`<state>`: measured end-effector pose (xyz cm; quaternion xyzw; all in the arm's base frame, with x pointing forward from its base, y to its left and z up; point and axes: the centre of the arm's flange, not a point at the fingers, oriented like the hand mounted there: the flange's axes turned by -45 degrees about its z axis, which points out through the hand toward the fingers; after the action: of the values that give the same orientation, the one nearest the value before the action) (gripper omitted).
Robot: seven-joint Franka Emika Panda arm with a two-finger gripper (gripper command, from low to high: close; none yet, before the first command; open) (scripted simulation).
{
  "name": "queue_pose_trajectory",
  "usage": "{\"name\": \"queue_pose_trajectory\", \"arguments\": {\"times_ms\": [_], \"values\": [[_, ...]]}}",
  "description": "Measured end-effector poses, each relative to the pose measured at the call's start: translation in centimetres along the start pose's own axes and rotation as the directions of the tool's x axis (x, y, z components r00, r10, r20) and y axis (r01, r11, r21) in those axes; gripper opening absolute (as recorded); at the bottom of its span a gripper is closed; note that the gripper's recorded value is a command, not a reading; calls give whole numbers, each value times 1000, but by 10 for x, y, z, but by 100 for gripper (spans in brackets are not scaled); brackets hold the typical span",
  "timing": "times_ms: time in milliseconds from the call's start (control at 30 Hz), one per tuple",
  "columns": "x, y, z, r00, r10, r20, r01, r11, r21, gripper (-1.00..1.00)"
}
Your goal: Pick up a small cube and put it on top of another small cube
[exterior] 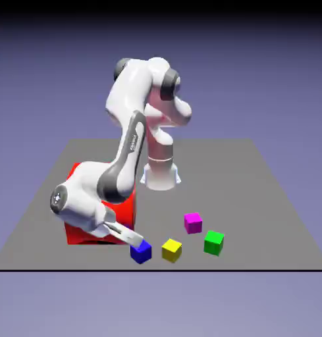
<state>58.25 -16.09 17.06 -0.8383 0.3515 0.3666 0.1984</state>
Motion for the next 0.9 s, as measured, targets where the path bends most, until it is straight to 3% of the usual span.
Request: {"name": "queue_pose_trajectory", "arguments": {"times_ms": [200,400,433,500,667,900], "values": [[42,10,32,971,79,227,-77,997,-17,0],[48,11,87,966,84,244,-82,996,-19,0],[48,12,97,966,85,244,-82,996,-20,-100],[48,12,97,966,85,244,-82,996,-19,-100],[43,8,36,966,84,243,-84,996,-12,-100],[-6,-36,68,968,102,228,-131,984,118,-100]]}}
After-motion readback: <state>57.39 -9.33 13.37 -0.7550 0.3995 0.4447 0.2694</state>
